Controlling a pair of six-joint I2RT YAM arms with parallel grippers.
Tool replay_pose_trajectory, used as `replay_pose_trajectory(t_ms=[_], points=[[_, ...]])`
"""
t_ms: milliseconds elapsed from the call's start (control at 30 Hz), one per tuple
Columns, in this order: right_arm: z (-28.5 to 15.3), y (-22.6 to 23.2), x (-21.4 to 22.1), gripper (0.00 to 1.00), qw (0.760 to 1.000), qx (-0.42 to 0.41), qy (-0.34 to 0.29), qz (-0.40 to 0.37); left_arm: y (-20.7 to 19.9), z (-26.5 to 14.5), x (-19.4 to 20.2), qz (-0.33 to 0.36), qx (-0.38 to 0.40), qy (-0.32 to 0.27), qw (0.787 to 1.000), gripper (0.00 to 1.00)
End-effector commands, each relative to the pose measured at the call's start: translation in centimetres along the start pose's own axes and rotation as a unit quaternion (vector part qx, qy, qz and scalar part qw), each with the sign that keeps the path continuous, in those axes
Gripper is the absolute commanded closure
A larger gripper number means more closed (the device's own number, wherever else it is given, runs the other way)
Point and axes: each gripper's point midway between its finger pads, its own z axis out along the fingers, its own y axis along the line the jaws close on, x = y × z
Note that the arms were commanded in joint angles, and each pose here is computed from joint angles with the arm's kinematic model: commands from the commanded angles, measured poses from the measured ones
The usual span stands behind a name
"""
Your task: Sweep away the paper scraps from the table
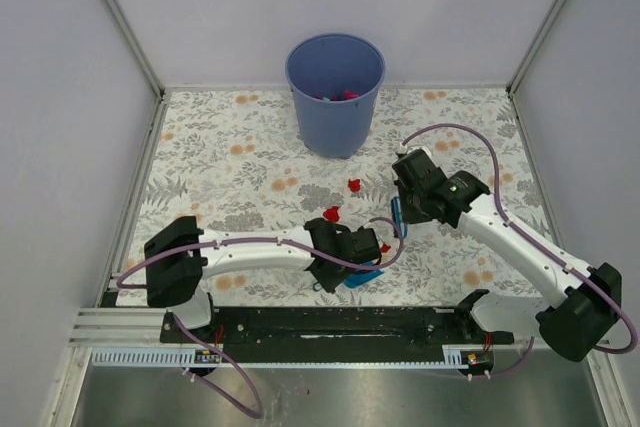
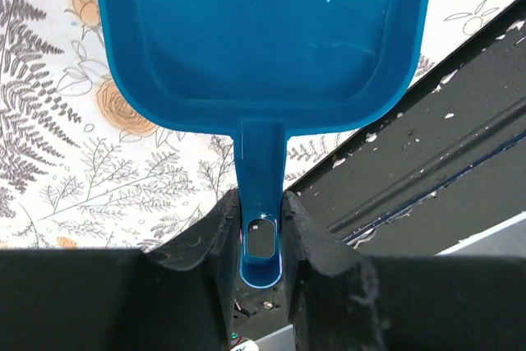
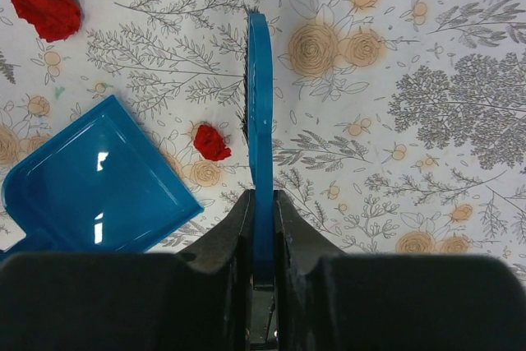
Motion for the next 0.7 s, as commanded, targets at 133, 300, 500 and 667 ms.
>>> replay_pose_trajectory(t_ms=[133,300,500,667], points=[[1.4,1.4,0.3,1.00,1.000,-0.030,0.009,-0.001,-1.7,-0.2,-2.3,0.030,0.032,-0.024,0.999,1.00],[1.6,2.4,1.4,1.00,0.998,-0.053,0.033,0.011,-1.8,0.2,-2.5,0.036,0.033,-0.020,0.999,1.00],[1.5,3.1,2.8,1.00,0.995,-0.076,0.055,0.029,-2.1,0.7,-2.6,0.041,0.036,-0.015,0.998,1.00],[1.3,3.5,3.2,1.00,0.993,-0.089,0.065,0.036,-2.3,1.1,-2.8,0.042,0.038,-0.013,0.998,1.00]])
